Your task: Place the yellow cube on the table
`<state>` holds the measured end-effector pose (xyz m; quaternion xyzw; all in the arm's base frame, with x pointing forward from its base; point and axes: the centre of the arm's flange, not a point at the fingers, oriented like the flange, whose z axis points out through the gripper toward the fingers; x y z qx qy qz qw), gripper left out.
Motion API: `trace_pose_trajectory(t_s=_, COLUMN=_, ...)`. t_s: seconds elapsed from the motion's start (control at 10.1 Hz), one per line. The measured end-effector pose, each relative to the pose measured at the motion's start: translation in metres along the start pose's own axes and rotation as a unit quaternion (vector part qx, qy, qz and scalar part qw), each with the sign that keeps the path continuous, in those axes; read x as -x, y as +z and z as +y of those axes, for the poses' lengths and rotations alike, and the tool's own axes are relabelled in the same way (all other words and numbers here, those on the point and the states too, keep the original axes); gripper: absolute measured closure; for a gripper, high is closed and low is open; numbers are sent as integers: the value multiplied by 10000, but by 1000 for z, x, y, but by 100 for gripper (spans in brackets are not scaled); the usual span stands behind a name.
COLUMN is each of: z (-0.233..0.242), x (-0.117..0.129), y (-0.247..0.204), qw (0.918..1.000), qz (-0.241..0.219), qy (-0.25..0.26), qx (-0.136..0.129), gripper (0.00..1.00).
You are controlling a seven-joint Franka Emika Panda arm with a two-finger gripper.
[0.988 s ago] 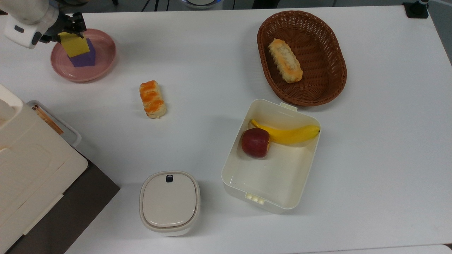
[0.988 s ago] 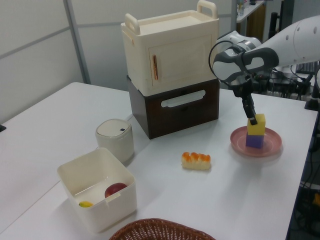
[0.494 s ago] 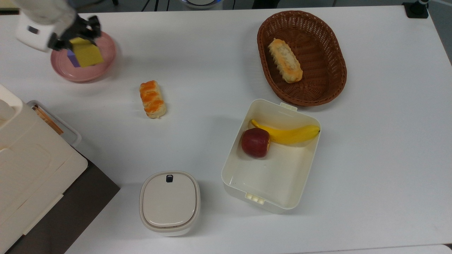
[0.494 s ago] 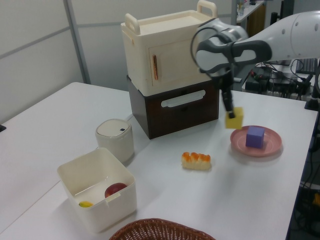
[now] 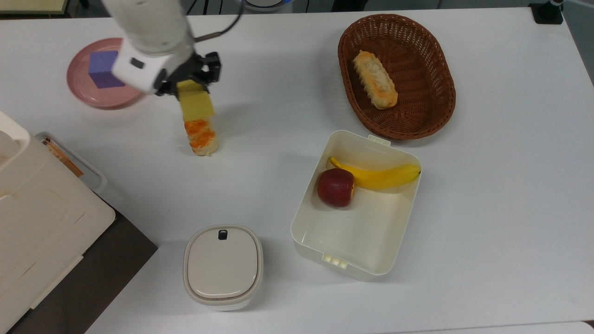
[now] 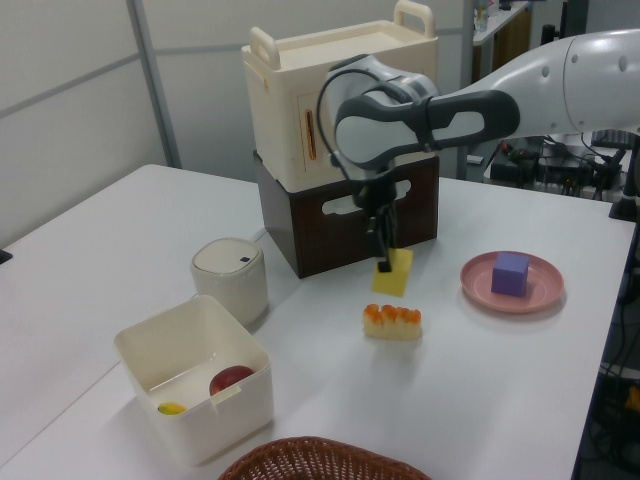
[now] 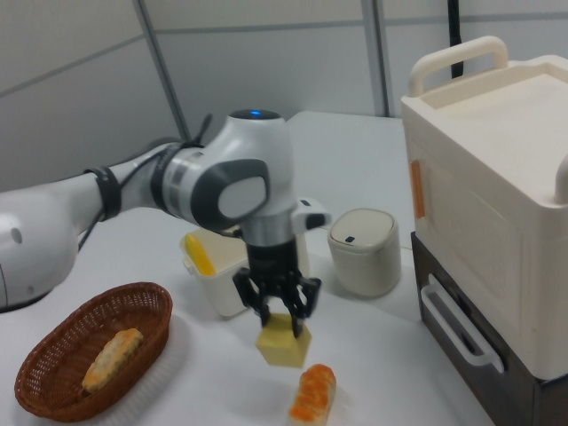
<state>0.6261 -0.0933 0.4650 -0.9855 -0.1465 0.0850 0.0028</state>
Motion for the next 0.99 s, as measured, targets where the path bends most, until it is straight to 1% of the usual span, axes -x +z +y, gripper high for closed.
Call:
trace_pose_trajectory(t_s=0.1, z=-27, x=-12, y=-3, qw=10000, qz=14, qy=-25, qx=47, gripper=38)
trace_pose_trajectory(t_s=0.2, z=-50, x=-21, y=-5, qw=9999, qz=24, qy=-98, qx=84, gripper=19)
trace_pose_trajectory(t_s=0.3, z=-61, x=-26, y=-14, qw=9998, qz=106, qy=-148, qx=130, gripper=0)
trace_pose_trajectory(t_s=0.49, z=-62, x=-26, y=-45, qw=9989, qz=386, qy=-103, qx=231, gripper=0)
trace_pose_trajectory(t_s=0.69, z=-52, x=-15, y=-66, qw=9980, qz=544, qy=28, qx=322, gripper=0)
trace_pose_trajectory(t_s=0.79, z=-43, x=-5, y=-75, qw=9975, qz=587, qy=140, qx=375, gripper=0)
trace_pose_trajectory(t_s=0.99, z=-24, x=6, y=-79, qw=9963, qz=548, qy=396, qx=526, gripper=0)
